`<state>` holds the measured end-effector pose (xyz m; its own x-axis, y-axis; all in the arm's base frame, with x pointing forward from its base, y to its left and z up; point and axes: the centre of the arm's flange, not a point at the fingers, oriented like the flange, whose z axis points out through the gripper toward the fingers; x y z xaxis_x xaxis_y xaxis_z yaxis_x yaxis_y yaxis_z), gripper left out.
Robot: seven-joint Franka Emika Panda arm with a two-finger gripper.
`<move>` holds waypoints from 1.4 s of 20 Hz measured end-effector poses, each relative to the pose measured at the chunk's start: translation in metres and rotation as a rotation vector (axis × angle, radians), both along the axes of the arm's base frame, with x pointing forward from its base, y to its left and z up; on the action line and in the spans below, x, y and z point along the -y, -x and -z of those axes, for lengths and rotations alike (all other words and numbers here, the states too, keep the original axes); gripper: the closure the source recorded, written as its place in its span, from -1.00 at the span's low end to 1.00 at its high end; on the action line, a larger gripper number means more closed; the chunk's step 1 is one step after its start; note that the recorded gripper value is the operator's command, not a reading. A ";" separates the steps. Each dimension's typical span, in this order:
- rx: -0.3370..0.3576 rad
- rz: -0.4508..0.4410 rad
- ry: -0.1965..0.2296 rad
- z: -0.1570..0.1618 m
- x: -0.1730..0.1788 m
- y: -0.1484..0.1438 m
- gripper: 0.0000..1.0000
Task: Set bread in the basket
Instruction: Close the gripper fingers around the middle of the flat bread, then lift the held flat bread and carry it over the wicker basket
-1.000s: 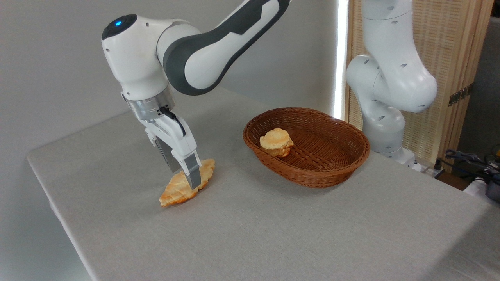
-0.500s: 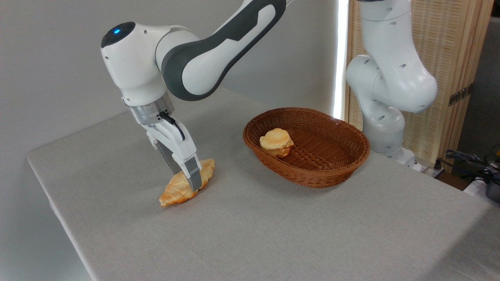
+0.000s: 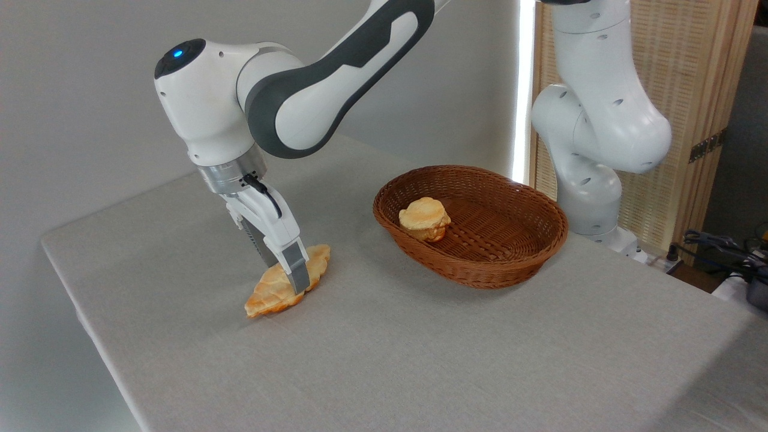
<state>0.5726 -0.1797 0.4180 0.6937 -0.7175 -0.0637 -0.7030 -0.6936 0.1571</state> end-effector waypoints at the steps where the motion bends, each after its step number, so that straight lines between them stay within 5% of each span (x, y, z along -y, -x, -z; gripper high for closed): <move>1: 0.000 0.001 -0.001 0.000 0.000 0.000 -0.55; 3: 0.002 0.005 -0.010 0.001 -0.001 0.000 -0.16; 5: 0.003 0.008 -0.015 0.001 -0.001 0.000 0.00; 19: 0.006 0.010 -0.016 -0.002 0.000 0.000 -0.02; 28: 0.116 -0.001 -0.002 -0.067 -0.008 0.009 -0.05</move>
